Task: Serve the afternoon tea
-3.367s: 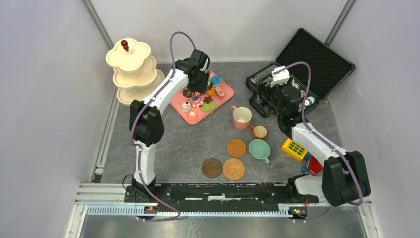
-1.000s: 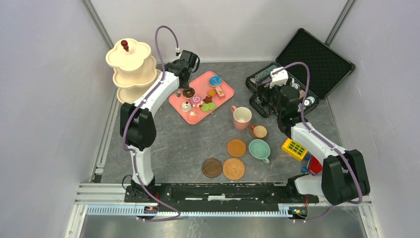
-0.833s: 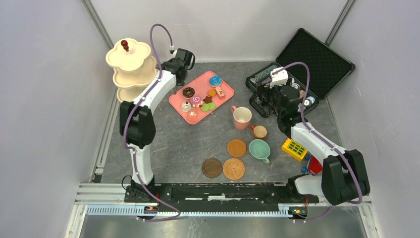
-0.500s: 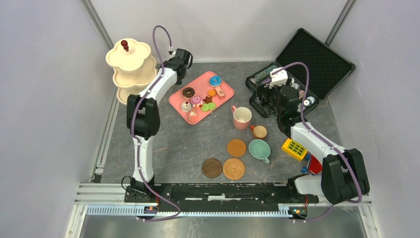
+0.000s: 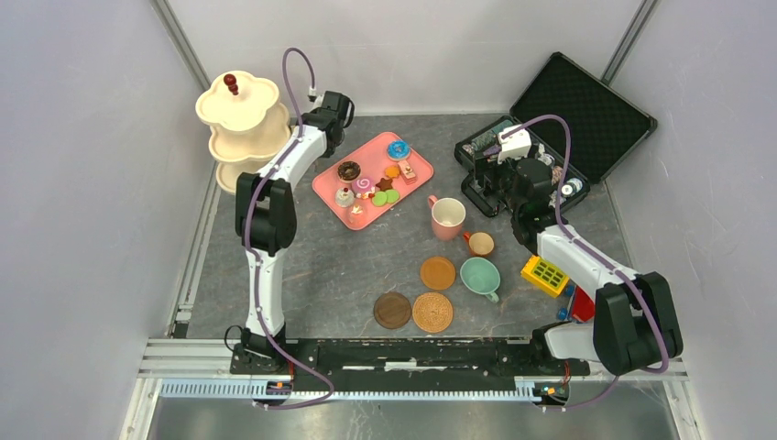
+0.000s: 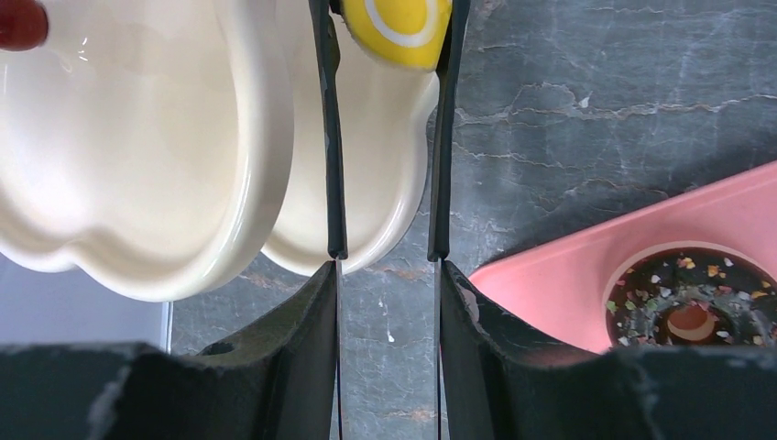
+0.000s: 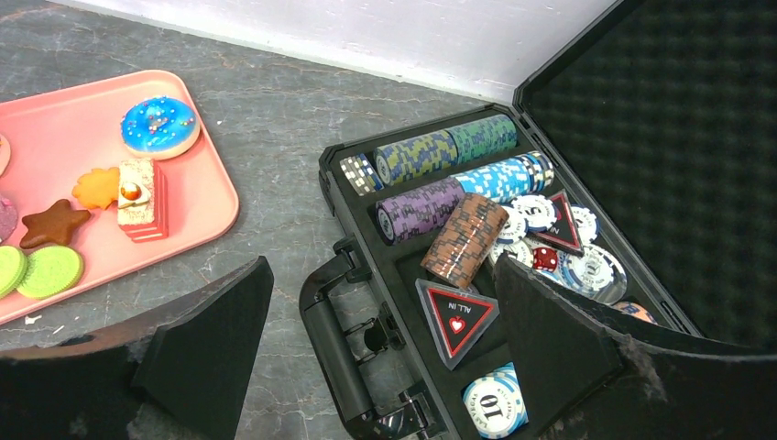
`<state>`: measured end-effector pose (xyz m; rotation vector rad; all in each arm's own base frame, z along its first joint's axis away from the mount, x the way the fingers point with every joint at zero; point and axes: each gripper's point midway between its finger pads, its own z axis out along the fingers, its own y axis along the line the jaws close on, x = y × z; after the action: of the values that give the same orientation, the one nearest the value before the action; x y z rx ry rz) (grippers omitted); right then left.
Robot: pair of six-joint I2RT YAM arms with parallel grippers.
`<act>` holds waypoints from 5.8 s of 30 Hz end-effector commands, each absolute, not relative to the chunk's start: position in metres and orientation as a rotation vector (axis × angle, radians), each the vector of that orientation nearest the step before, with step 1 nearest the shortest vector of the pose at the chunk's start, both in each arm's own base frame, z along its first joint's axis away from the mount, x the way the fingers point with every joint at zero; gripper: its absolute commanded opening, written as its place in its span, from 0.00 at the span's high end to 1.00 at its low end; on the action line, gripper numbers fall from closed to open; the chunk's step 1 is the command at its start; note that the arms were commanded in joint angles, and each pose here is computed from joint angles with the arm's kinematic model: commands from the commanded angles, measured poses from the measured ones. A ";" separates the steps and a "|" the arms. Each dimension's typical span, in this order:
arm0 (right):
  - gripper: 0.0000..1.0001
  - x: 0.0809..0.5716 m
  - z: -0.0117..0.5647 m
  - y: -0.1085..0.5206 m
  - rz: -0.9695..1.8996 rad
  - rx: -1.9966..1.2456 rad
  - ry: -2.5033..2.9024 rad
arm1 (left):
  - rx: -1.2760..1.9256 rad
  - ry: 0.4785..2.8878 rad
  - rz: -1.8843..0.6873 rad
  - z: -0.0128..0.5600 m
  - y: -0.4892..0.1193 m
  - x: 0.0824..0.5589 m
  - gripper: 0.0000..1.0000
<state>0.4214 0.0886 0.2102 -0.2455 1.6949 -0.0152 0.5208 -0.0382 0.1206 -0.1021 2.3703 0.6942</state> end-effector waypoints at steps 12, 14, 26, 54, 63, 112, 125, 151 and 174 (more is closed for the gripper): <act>0.02 0.429 0.218 0.087 -0.030 -0.238 1.672 | -0.133 2.358 0.735 0.120 -0.013 0.527 0.70; 0.02 0.429 0.218 0.087 -0.031 -0.237 1.672 | -0.137 2.359 0.734 0.119 -0.013 0.528 0.68; 0.02 0.428 0.218 0.087 -0.031 -0.239 1.672 | -0.142 2.370 0.728 0.118 -0.014 0.526 0.50; 0.02 0.428 0.215 0.085 -0.043 -0.242 1.682 | 0.036 2.318 0.459 0.167 -0.095 0.522 0.49; 0.02 0.428 0.217 0.087 -0.033 -0.242 1.678 | 0.121 2.393 0.158 0.185 -0.156 0.483 0.47; 0.02 0.426 0.209 0.079 -0.087 -0.247 1.705 | -0.018 2.576 -0.111 0.145 -0.192 0.382 0.39; 0.02 0.426 0.209 0.078 -0.090 -0.245 1.706 | -0.034 2.609 -0.056 0.122 -0.187 0.383 0.40; 0.02 0.419 0.220 0.113 0.040 -0.283 1.646 | 0.037 2.558 -0.082 0.140 -0.192 0.387 0.73; 0.02 0.407 0.207 0.123 0.088 -0.234 1.662 | 0.111 2.397 -0.028 0.217 -0.159 0.382 0.74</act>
<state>0.4083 0.1222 0.1904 -0.3051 1.7121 0.0590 0.3827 -0.1805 0.1816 0.0718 2.4903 -0.0752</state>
